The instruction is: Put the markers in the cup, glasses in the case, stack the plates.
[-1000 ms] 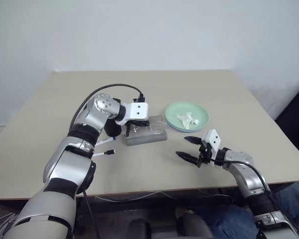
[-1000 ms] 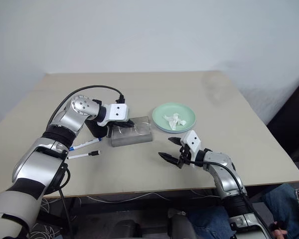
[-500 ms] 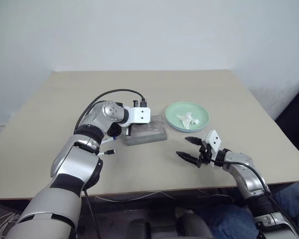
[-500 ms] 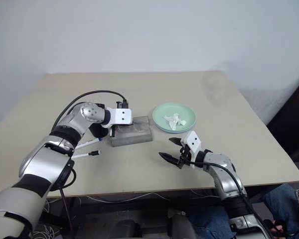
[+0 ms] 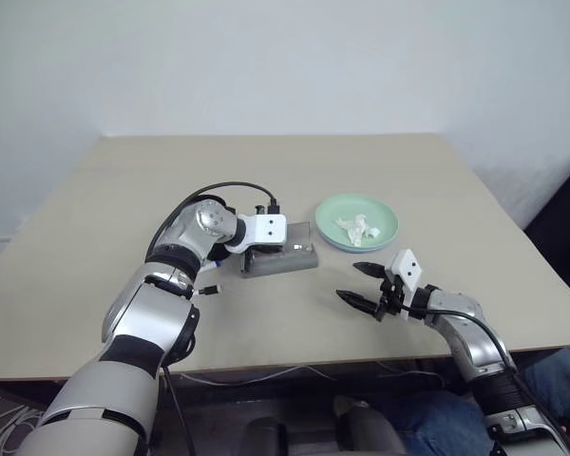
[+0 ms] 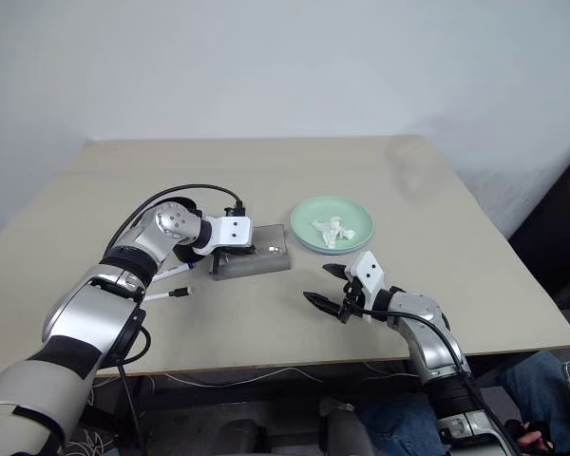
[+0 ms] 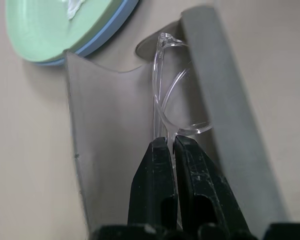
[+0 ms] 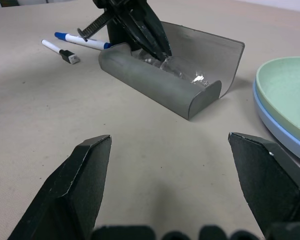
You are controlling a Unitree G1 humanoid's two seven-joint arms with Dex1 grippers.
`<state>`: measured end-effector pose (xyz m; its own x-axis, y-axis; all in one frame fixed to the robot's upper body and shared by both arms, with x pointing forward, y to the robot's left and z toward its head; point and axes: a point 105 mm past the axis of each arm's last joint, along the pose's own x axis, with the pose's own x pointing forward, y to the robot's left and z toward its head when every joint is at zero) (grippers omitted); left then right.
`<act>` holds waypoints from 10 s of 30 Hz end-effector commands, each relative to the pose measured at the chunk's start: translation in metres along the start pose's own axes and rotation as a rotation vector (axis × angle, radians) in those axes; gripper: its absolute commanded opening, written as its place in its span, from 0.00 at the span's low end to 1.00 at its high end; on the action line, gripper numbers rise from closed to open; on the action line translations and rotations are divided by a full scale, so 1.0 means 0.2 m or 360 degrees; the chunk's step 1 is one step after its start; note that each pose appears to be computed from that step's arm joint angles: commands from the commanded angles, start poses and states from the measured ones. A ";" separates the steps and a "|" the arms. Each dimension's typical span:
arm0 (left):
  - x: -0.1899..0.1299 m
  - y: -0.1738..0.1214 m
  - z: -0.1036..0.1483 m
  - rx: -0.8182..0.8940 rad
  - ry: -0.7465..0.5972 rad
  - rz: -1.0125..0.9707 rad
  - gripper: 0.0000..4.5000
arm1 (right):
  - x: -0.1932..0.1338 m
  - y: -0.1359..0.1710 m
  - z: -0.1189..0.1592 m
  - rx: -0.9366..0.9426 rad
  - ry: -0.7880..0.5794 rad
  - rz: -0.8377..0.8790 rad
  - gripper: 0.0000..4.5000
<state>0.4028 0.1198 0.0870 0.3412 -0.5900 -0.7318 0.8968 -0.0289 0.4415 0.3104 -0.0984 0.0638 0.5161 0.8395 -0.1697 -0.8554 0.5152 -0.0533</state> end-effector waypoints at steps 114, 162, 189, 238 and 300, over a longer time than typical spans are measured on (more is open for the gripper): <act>-0.04 0.22 -0.06 -0.0288 0.0254 0.0479 0.18 | 0.10 0.02 0.07 -0.0061 -0.0119 0.0005 0.90; -0.08 0.22 0.19 -0.0099 -0.0089 0.0172 0.18 | 0.11 0.00 0.08 -0.0061 -0.0130 0.0013 0.90; -0.01 0.03 0.04 -0.0052 0.0099 -0.0107 0.18 | 0.10 0.00 0.07 -0.0050 -0.0130 -0.0006 0.90; -0.46 -0.09 0.07 -0.0132 -0.0325 0.0096 0.18 | 0.15 0.03 0.08 -0.0059 -0.0096 0.0130 0.90; -0.47 -0.30 -0.51 -0.0373 0.0500 -0.0457 0.60 | 0.16 0.02 0.08 -0.0043 -0.0077 0.0137 0.90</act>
<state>0.3445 0.2554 0.0734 0.0979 -0.3395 -0.9355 0.9951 0.0455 0.0877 0.3209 -0.0680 0.0560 0.4329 0.8848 -0.1726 -0.8998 0.4357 -0.0233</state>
